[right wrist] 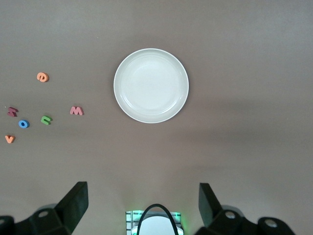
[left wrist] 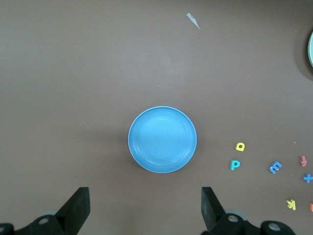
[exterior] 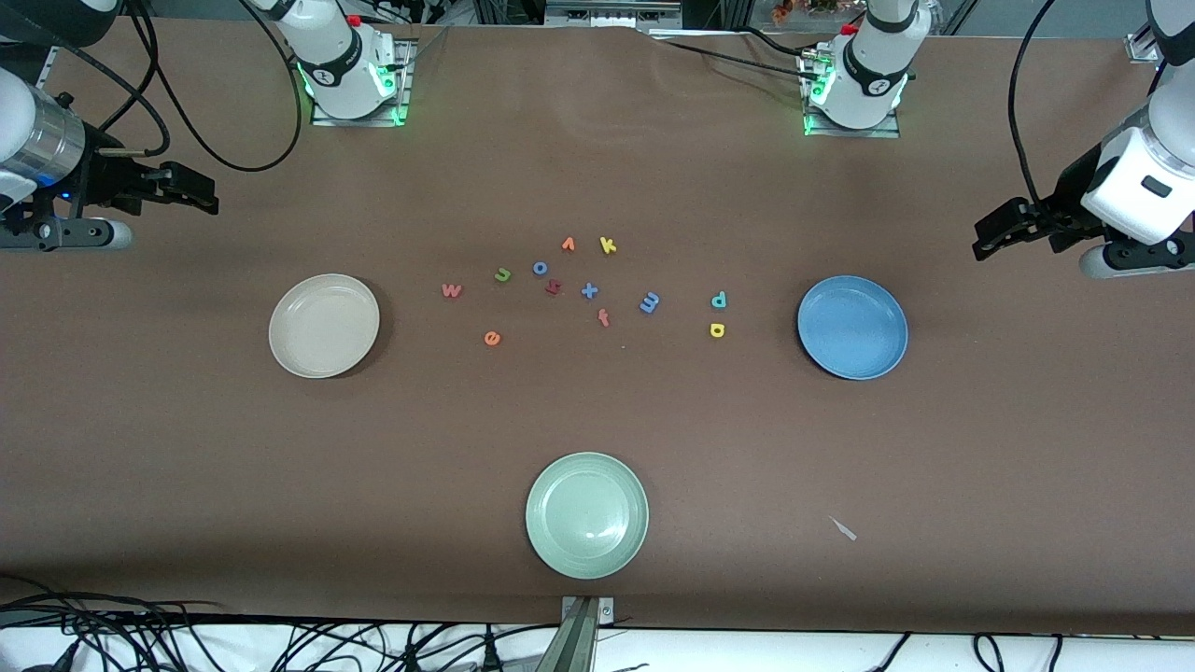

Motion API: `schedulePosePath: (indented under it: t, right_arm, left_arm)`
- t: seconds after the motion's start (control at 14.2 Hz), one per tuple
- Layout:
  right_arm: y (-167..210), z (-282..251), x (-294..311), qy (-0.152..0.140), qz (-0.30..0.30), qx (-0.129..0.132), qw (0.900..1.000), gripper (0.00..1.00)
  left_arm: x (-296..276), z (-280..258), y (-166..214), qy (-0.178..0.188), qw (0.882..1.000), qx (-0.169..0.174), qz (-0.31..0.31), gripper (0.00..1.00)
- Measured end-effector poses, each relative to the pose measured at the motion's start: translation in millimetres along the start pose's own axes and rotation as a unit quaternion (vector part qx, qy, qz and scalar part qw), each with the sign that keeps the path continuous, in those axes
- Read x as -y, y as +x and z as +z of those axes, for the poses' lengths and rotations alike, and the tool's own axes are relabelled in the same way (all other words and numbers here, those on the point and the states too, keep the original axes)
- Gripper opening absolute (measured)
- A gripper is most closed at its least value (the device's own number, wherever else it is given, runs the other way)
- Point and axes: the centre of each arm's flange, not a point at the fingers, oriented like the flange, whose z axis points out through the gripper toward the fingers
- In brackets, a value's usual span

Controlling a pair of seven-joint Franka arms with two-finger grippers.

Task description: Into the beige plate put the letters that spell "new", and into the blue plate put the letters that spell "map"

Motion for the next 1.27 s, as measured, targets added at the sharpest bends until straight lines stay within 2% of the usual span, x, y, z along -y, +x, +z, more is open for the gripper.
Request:
schedulePosePath:
  t: [1.27]
  right_arm:
    - [0.5, 0.8, -0.4, 0.0, 0.0, 0.001, 1.0, 1.0]
  left_arm:
    - [5.7, 1.2, 7.1, -0.001, 1.0, 0.0, -0.006, 1.0]
